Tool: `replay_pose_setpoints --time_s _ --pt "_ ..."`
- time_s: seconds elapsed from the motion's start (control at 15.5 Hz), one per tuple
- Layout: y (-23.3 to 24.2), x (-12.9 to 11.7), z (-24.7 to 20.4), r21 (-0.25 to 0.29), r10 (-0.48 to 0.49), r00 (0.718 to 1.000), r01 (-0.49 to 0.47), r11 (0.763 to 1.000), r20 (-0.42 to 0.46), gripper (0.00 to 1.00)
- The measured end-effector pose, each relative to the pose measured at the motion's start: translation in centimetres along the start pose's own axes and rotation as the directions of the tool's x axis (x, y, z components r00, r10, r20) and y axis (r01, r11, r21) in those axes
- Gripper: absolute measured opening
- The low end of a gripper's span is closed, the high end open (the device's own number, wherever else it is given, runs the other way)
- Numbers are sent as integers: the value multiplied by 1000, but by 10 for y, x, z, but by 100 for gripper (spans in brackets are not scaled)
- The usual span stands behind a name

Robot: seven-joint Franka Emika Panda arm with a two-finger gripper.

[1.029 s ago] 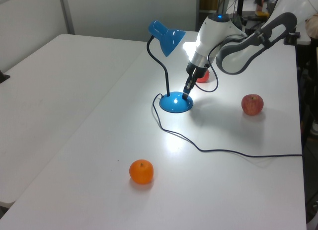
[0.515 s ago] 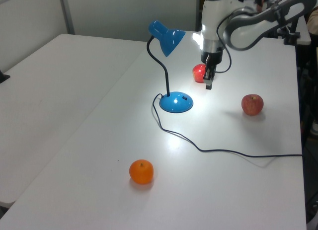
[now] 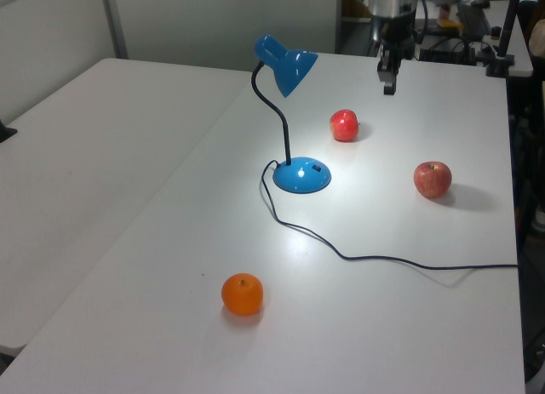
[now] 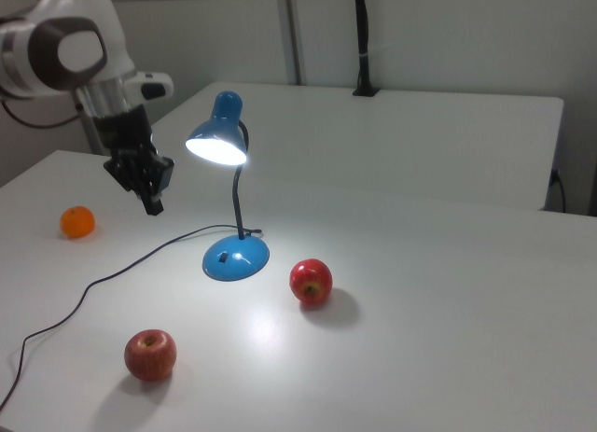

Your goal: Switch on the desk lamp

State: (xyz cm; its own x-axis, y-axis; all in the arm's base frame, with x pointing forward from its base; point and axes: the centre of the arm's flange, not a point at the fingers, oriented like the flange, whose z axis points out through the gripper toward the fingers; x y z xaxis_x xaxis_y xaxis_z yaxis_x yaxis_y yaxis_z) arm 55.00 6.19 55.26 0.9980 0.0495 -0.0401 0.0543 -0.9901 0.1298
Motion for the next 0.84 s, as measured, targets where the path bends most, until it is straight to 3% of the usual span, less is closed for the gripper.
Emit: replay_pose_setpoints --time_s 0.19,0.39,0.71,0.77,0.84 --pt "26 -5 -40 1 -19 1000 19 1000 9 15" --pt "60 -12 -62 9 -47 999 47 999 22 43" --pt "66 -11 -62 10 -55 998 55 998 25 93" --pt "66 -11 -62 10 -56 998 55 998 25 100" --pt "66 -11 -62 10 -55 998 55 998 26 100"
